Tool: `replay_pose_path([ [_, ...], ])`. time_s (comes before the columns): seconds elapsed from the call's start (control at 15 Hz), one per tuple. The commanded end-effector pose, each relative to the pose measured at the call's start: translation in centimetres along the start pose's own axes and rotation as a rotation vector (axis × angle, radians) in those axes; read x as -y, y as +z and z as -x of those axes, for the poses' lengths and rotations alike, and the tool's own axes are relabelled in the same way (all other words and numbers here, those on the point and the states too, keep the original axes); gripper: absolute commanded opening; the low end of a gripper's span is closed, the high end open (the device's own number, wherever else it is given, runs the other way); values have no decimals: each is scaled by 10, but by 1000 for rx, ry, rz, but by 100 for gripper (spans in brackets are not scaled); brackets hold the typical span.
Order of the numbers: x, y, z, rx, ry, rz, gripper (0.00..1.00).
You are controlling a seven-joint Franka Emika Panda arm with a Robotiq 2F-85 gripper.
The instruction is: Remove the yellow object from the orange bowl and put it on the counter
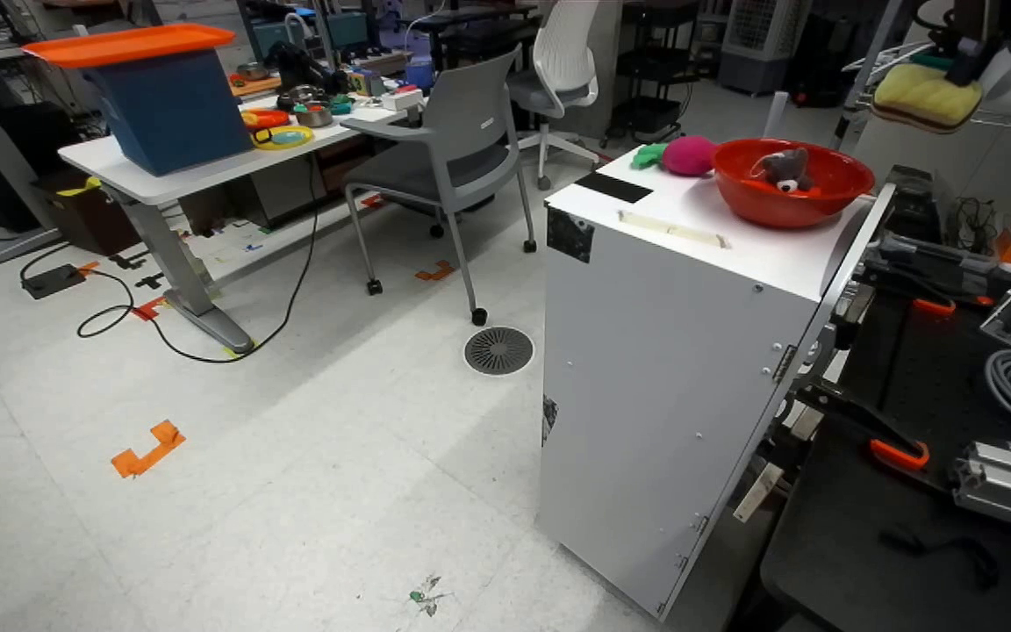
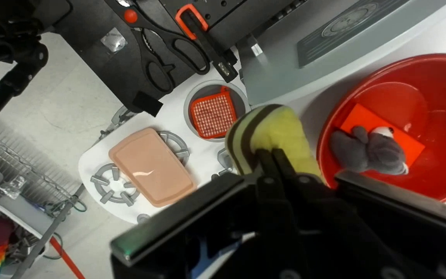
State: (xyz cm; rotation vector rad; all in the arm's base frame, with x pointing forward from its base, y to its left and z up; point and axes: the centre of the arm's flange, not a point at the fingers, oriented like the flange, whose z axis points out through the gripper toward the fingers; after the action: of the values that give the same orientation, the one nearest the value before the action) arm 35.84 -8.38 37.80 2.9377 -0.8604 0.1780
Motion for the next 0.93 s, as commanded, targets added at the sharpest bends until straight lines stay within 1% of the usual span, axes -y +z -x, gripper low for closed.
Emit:
replay_pose_path([
  [0.0, -16, 1, 2, 9, 60, -21, 1],
  [0.13, -19, 1, 0, 12, 70, -20, 1],
  [0.33, -34, -4, -11, 41, 100, -14, 1],
  [0.6, -58, -8, -34, 100, 148, -26, 1],
  [0.87, -61, -19, -51, 119, 160, -14, 1],
])
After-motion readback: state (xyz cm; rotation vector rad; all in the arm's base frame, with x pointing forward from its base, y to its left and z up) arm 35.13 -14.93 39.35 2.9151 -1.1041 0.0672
